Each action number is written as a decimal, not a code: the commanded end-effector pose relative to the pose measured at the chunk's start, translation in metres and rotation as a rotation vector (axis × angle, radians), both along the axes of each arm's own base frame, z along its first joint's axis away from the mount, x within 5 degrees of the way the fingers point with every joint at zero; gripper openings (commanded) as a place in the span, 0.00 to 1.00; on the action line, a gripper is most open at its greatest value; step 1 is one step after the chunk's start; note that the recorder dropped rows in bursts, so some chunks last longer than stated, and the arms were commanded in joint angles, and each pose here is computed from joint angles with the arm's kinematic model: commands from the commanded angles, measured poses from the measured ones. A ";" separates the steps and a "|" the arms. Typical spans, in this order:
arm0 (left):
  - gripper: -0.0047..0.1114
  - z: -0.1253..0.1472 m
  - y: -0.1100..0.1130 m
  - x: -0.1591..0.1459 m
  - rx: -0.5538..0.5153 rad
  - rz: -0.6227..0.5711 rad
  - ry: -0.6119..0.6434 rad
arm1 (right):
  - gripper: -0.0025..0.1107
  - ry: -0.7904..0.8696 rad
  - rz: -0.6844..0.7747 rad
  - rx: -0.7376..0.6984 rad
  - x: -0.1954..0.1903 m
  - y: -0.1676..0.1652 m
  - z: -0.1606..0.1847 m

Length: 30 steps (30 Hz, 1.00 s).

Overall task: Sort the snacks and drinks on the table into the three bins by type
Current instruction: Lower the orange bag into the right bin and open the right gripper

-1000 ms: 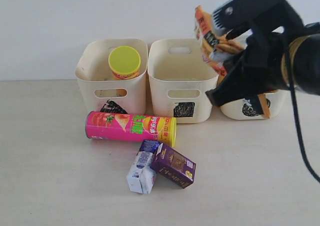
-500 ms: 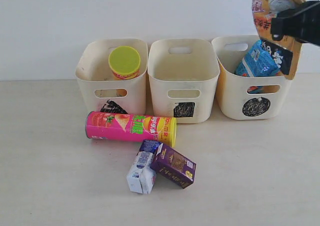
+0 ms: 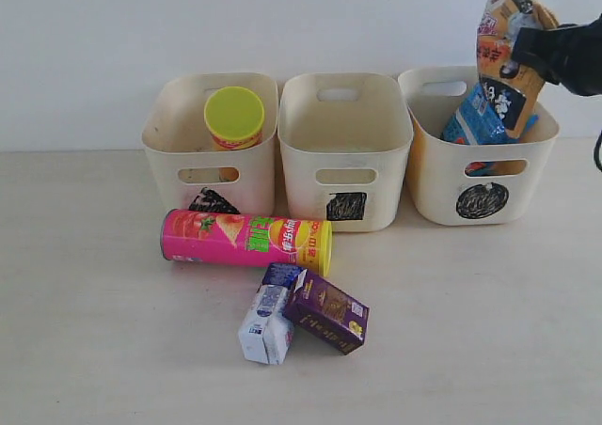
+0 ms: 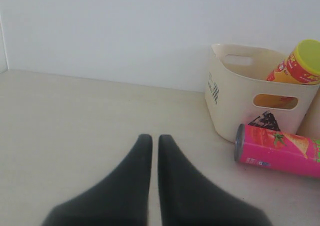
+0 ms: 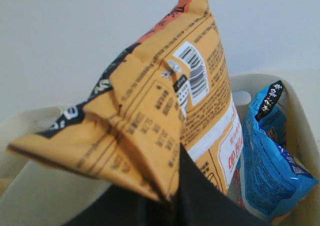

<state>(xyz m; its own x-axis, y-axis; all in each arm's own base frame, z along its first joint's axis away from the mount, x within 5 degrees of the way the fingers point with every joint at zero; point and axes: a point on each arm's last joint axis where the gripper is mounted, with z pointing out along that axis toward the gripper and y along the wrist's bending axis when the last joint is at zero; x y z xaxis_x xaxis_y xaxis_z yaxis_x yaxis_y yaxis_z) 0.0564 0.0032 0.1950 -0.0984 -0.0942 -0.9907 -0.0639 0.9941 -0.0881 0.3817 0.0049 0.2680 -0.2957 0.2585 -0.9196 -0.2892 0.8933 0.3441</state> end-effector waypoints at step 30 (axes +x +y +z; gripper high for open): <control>0.07 0.002 0.000 0.000 -0.009 -0.001 -0.015 | 0.27 0.036 0.032 -0.146 0.061 -0.008 -0.016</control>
